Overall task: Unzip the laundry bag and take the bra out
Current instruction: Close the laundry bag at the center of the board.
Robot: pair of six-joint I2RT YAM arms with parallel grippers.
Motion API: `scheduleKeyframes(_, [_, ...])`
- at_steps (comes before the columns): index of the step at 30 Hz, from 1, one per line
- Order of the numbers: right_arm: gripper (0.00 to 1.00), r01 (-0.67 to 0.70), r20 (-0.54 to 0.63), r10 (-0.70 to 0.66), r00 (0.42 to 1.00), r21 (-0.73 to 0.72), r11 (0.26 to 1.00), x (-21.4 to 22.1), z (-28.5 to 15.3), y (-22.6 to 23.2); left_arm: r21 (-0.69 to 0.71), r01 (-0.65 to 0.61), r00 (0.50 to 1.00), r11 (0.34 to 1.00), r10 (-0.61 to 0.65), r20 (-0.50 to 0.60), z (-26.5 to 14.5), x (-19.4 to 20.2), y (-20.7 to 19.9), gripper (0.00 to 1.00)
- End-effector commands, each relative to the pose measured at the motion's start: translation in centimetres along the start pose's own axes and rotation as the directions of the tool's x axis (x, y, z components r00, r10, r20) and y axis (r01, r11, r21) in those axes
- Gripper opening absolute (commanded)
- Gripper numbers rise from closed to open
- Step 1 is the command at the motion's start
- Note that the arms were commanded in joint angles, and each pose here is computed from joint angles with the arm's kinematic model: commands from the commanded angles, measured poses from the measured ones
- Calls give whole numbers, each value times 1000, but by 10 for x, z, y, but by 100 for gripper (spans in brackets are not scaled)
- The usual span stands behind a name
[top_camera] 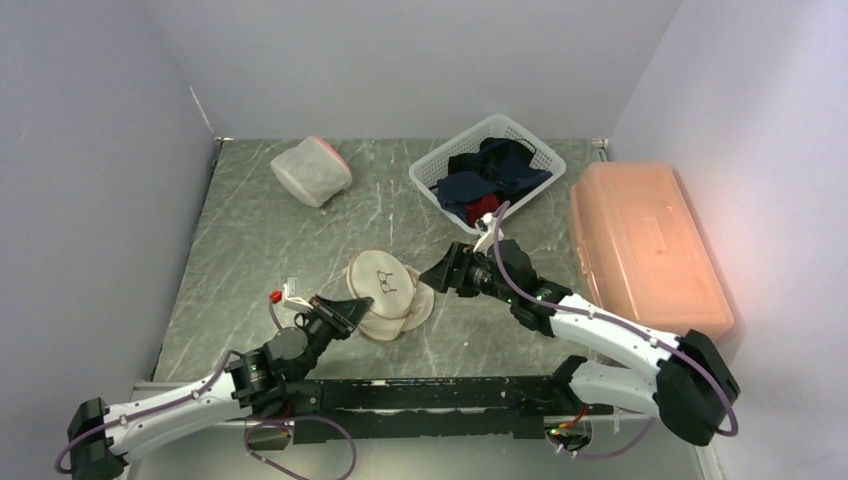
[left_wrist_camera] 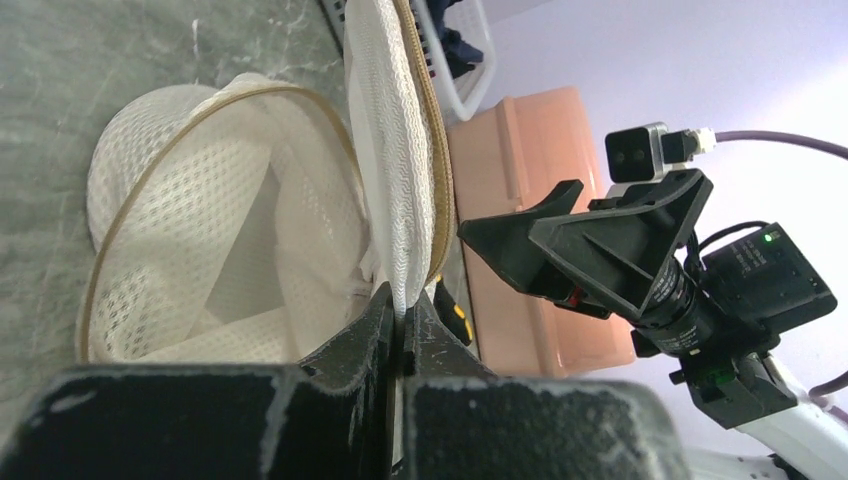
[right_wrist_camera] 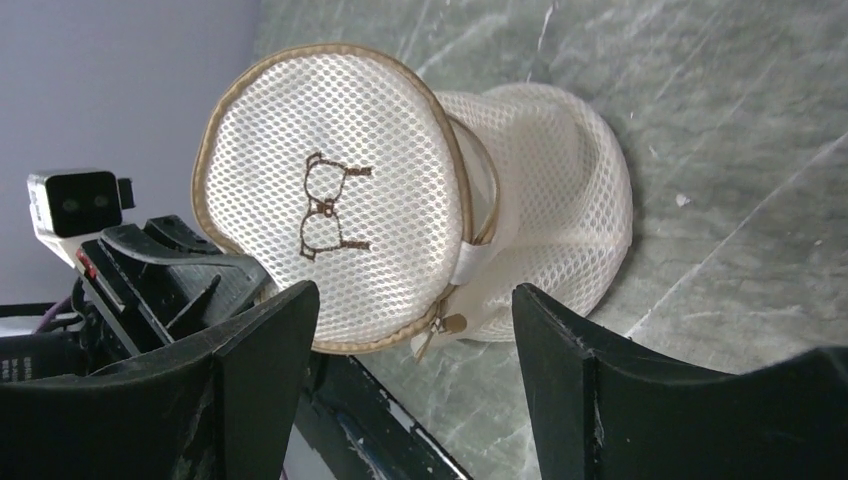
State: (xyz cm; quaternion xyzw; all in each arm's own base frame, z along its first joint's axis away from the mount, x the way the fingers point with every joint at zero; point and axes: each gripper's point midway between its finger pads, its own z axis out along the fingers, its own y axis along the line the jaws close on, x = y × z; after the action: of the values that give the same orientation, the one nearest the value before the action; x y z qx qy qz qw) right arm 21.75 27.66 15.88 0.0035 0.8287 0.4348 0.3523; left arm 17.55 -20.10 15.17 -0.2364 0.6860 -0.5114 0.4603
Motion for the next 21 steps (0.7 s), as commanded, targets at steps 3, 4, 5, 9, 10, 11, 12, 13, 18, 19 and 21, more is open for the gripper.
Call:
scheduleKeyframes(3, [74,-93,-79,88,993,-57,994,12,20,10,-4,73,997,997,-73,7,3,2,2,3])
scheduleKeyframes(4, [74,-105,-85,100,991,-57,993,13,23,9,-3,71,997,997,-71,5,3,2,1,3])
scheduleKeyframes(5, [74,-121,-99,115,988,-49,991,18,26,5,-7,67,998,998,-67,1,3,3,3,3])
scheduleKeyframes(9, [74,-175,-142,168,976,-42,984,30,37,0,-11,60,998,998,-60,-13,4,7,4,3])
scheduleKeyframes(10, [74,-190,-148,182,972,-41,981,32,39,-1,-11,59,998,998,-59,-18,4,8,4,3])
scheduleKeyframes(11, [74,-207,-158,200,967,-34,978,35,43,-4,-12,57,998,998,-57,-20,3,8,5,3])
scheduleKeyframes(12, [73,-218,-163,209,964,-36,975,36,45,-4,-14,53,998,998,-53,-23,3,9,5,3])
scheduleKeyframes(13, [72,-230,-171,220,960,-38,973,38,48,-4,-17,55,998,998,-55,-23,3,9,6,3])
scheduleKeyframes(18, [66,-271,-196,261,945,-28,962,48,59,-11,-22,43,999,999,-44,-26,1,8,8,3])
scheduleKeyframes(19, [65,-281,-198,271,942,-23,959,50,60,-13,-20,41,999,999,-42,-24,0,7,8,3])
scheduleKeyframes(21, [65,-304,-203,293,934,-26,952,54,63,-16,-17,48,999,999,-48,-26,0,7,7,3])
